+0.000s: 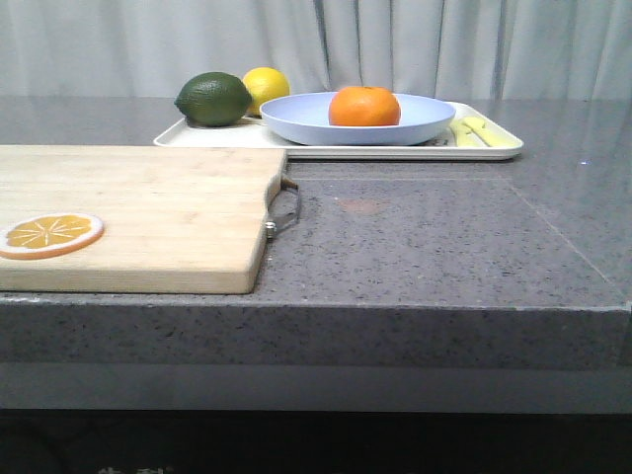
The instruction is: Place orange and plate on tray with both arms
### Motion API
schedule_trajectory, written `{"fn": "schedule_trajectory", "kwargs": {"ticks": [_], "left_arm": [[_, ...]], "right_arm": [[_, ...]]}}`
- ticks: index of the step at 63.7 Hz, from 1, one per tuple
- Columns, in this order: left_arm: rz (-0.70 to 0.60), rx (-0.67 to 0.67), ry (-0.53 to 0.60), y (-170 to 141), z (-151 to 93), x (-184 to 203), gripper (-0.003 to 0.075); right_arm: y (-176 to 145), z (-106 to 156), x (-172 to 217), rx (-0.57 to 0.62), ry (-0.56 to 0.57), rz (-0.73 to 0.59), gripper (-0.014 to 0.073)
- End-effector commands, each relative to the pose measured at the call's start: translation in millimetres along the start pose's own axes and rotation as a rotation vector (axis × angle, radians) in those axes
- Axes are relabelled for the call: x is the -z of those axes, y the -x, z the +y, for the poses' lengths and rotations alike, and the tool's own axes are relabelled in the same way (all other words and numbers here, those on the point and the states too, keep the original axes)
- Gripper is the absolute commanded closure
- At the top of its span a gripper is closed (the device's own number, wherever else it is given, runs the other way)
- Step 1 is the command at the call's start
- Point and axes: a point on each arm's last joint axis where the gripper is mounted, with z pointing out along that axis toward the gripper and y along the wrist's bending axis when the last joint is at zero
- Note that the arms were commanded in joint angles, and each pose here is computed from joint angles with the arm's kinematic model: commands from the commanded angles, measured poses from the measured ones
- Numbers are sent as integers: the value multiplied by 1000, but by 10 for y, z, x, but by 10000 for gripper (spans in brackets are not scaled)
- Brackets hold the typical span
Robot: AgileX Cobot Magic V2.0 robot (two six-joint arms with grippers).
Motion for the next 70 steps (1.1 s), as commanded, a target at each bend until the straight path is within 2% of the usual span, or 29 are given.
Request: {"fn": "schedule_trajectory", "kwargs": {"ticks": [1, 40, 44, 51, 63, 70], "left_arm": [[-89, 19, 2, 57, 4, 19, 738], [-89, 19, 2, 57, 4, 19, 738], [-89, 19, 2, 57, 4, 19, 738], [-89, 19, 2, 57, 4, 19, 738], [-89, 19, 2, 57, 4, 19, 738], [-89, 19, 2, 57, 4, 19, 738]], "right_arm": [[91, 11, 56, 5, 0, -69, 663], [79, 8, 67, 10, -9, -86, 663], [57, -26, 102, 36, -63, -162, 663], [-63, -69, 137, 68, -141, -391, 663], [-547, -151, -35, 93, -224, -742, 663], [-842, -197, -221, 94, -242, -811, 663]]}}
